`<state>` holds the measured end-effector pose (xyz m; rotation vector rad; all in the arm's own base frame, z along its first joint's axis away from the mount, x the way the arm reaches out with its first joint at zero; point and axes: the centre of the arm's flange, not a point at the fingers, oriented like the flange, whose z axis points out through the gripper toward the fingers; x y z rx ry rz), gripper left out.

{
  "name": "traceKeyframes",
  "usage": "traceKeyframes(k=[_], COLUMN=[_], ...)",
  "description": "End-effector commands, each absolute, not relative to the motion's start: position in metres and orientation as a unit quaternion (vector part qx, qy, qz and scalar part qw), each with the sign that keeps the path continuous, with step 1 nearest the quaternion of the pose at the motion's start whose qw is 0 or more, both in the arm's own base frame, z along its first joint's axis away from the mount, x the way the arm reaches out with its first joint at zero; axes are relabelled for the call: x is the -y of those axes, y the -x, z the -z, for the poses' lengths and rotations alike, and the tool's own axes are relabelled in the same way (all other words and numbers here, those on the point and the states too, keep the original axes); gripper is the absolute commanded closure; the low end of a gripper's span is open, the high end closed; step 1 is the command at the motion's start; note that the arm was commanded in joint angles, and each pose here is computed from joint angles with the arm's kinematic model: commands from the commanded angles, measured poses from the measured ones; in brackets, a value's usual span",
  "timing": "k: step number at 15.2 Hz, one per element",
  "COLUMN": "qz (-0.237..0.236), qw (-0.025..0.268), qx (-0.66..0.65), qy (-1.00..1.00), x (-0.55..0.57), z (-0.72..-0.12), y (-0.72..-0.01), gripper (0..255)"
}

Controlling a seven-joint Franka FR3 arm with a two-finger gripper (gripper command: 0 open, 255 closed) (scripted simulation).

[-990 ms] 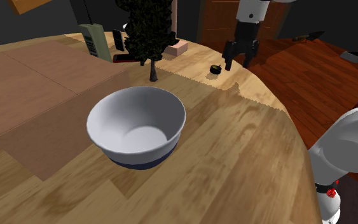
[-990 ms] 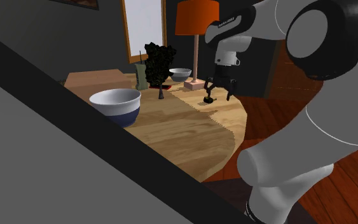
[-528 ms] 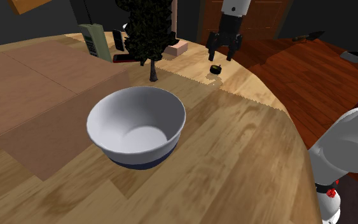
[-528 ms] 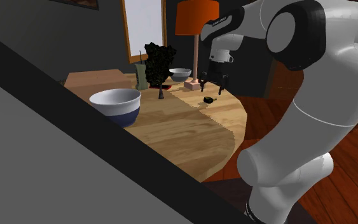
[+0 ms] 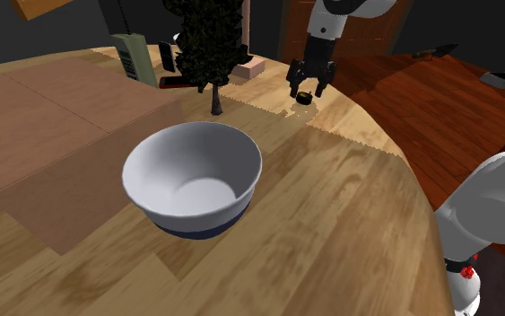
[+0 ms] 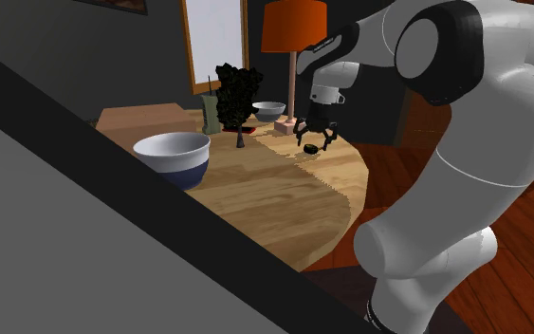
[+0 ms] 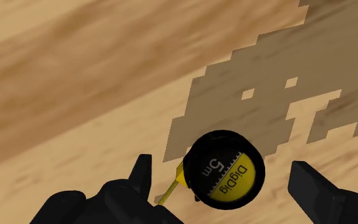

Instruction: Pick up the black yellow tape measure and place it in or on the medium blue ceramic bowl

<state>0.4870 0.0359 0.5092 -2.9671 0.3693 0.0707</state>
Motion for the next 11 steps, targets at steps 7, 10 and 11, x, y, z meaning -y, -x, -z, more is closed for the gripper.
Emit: traceKeyframes(k=[7, 10, 11], qz=[-0.023, -0.023, -0.023], qw=[0.075, 0.075, 0.075], qx=[-0.123, -0.123, -0.123], qy=[0.989, 0.989, 0.989], x=[-0.0360, -0.0360, -0.0360], z=[-0.5080, -0.5080, -0.5080], y=[-0.4869, -0.4869, -0.4869], gripper=[255, 255, 255])
